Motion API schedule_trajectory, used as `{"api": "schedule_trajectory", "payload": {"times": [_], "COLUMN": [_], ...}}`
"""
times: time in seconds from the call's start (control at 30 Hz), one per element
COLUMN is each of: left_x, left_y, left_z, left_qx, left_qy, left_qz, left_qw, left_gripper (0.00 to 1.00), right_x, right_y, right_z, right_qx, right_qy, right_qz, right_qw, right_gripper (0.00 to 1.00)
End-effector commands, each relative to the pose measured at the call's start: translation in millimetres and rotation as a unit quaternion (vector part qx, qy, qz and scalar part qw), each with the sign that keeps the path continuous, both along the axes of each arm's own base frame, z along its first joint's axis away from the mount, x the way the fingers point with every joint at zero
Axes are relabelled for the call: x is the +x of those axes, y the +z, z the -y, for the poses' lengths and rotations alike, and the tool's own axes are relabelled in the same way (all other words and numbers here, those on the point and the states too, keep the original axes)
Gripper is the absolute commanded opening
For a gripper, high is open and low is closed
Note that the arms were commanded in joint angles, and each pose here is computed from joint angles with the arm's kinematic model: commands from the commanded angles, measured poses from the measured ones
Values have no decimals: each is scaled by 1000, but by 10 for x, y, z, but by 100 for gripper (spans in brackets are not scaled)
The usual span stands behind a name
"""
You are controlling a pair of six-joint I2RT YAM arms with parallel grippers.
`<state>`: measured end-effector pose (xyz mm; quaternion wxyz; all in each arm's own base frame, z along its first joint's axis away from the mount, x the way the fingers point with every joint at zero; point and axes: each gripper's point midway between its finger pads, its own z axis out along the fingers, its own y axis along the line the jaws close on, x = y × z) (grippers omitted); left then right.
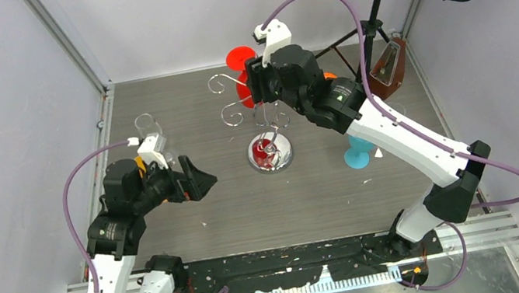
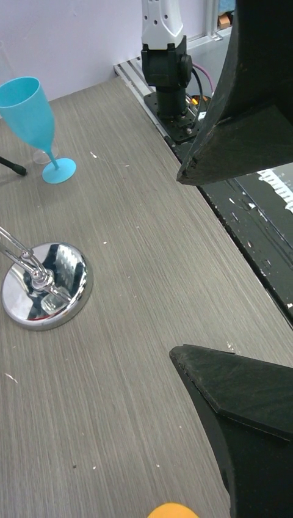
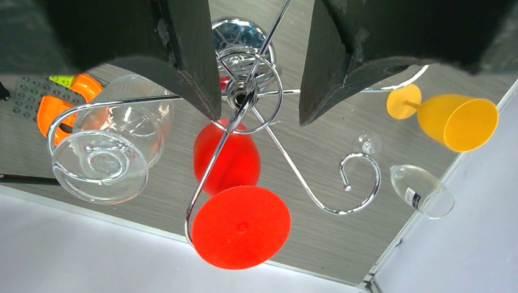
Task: Take the wine glass off the wine glass rack
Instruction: Move the wine rack to the center of the board.
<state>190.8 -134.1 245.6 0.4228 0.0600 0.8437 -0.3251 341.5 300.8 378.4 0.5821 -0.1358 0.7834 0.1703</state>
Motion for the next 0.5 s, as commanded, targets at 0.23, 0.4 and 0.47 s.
{"api": "schedule_trajectory", "payload": {"times": [0.23,0.4,0.47], "left_x": [-65,-70,-70], "left_y": [-44,-57,-51], "left_z": [-22,-28,-27], "left_qx": [17,20,20], "left_qy": [-18,-19,-20], "left_qz": [22,23,24], "left_qw": [999,999,999], "left_gripper": [100,100,100], "right_x": [186,207,209], "right_y": [154,50,17], "right_z": [-4,-36,-35], "right_qx": [33,31,29], "right_qy": [-82,-88,-90], "right_qz": [46,42,41], "right_qw": [995,995,995], "right_gripper": [49,47,46]}}
